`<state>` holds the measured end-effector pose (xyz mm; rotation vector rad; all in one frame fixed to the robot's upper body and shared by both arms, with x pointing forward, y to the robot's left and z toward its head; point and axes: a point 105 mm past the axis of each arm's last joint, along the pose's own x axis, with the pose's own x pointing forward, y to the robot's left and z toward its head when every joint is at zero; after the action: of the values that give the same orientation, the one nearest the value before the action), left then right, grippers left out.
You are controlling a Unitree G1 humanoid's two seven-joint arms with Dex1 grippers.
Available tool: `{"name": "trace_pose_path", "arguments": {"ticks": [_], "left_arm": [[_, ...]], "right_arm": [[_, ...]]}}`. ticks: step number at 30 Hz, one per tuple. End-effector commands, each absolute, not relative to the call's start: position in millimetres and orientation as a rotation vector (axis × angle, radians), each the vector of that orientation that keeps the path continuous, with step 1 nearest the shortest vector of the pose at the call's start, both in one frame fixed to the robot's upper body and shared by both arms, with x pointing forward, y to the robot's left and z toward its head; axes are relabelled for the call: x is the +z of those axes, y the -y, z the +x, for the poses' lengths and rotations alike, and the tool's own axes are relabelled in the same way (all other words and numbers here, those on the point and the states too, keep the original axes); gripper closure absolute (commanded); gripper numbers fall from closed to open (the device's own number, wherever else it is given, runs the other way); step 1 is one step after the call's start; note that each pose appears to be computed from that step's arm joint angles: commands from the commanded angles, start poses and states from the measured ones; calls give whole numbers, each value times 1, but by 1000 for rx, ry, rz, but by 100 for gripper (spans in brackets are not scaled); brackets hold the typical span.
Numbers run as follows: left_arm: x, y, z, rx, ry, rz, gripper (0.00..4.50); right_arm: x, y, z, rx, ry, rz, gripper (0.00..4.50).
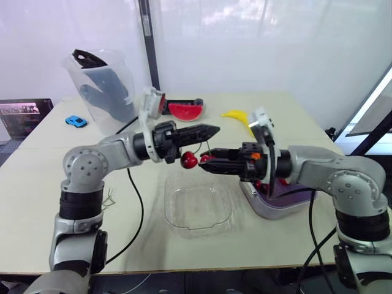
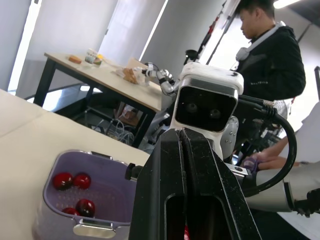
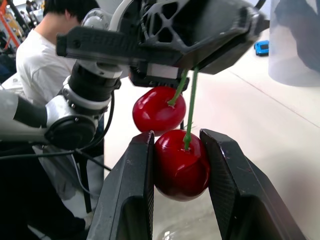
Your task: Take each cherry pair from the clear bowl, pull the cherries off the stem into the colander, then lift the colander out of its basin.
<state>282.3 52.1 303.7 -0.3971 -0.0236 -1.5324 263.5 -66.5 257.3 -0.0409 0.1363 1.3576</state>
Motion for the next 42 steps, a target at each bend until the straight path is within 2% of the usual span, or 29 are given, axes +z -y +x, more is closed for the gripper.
{"name": "trace_pose_path", "arguments": {"ticks": [1,7,13,15,19,26,29,33,34,37,42], "left_arm": [[326,-57,273,-1556,130,-374,450],[326,-59,274,-1547,135,-381,450],[325,-62,276,-1522,143,-383,450],[323,-63,278,-1501,145,-378,450],[312,-65,281,-1471,125,-331,450],[281,-74,289,-1397,45,-208,450],[278,-74,289,-1400,39,-205,450],[284,-74,287,-1409,59,-225,450],[285,-73,287,-1411,63,-230,450],[292,-73,286,-1418,81,-270,450],[308,-74,283,-1457,125,-375,450]], "right_arm": [[253,71,259,1370,-173,-90,308],[258,92,265,1312,-187,-136,308],[269,149,304,1031,-167,-324,308],[257,180,317,913,-241,-450,308],[234,217,328,804,-343,-570,308],[192,246,325,764,-496,-638,308],[191,248,322,763,-516,-626,219],[212,243,319,770,-466,-633,30],[220,240,318,776,-446,-627,7],[244,226,309,846,-367,-562,7],[284,166,268,1201,-168,-275,7]]}}
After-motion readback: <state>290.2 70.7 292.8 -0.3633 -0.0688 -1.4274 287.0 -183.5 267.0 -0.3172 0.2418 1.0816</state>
